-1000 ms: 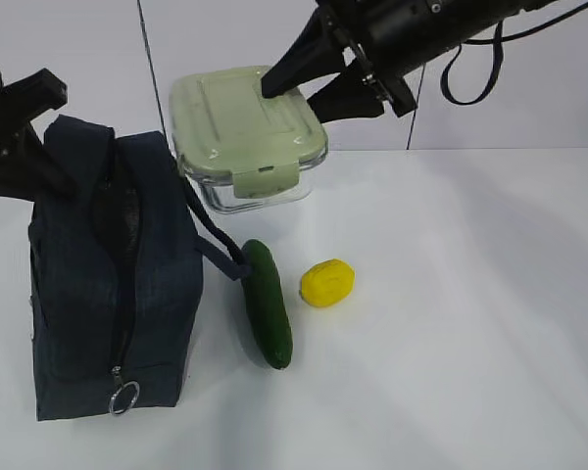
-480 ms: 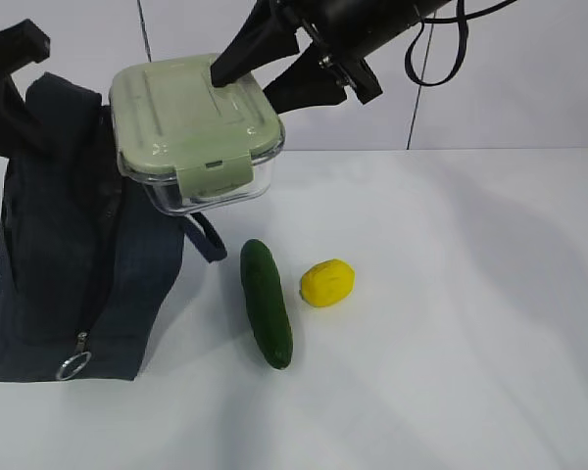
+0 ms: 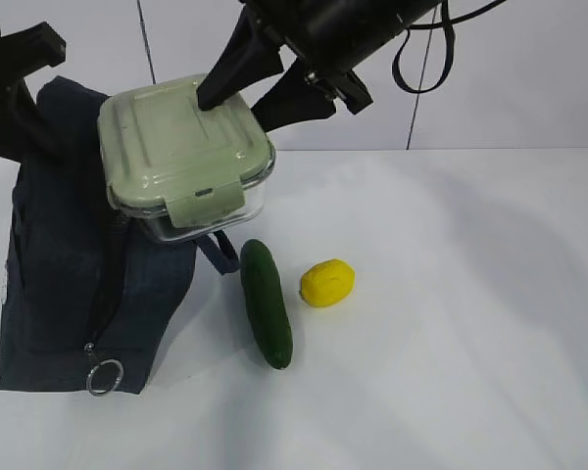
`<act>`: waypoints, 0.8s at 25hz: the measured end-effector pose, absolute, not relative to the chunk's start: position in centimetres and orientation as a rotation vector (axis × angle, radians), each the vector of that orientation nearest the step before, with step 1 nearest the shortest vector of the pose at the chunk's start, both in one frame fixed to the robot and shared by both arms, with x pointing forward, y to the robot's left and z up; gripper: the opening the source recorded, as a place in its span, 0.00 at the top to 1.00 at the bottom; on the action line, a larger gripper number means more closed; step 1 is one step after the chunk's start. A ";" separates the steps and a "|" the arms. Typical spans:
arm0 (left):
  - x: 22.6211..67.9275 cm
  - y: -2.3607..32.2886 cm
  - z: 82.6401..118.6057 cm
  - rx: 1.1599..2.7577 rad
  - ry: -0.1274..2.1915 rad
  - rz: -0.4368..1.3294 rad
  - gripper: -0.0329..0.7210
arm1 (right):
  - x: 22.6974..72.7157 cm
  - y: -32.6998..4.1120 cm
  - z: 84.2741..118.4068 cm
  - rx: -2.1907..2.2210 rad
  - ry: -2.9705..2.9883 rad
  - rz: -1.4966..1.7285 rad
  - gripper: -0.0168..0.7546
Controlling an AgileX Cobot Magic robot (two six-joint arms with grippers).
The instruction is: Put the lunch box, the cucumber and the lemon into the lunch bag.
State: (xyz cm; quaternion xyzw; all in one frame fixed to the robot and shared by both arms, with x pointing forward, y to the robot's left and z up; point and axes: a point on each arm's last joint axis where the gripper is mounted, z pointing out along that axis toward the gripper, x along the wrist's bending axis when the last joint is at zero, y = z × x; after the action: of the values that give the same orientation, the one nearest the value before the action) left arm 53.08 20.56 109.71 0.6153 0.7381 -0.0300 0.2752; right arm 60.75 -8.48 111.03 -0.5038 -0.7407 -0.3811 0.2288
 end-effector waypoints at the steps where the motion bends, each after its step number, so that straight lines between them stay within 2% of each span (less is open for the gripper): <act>1: 53.1 20.5 109.6 1.653 1.987 -0.084 0.96 | 60.6 -8.3 111.0 -1.387 -2.047 -1.040 0.47; 8: 53.0 19.4 109.3 1.675 1.975 -0.113 0.96 | 60.1 -7.3 110.6 -1.393 -2.108 -0.999 0.47; 20: 53.1 19.0 109.5 1.633 1.959 -0.149 0.96 | 62.4 -7.1 107.8 -1.516 -2.163 -1.022 0.47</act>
State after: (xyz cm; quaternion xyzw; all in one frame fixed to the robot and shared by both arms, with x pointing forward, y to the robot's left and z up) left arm 53.07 18.99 109.54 0.6118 0.7341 -0.0559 0.2891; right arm 62.38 -7.09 107.81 -0.5289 -0.7546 -0.3566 0.1541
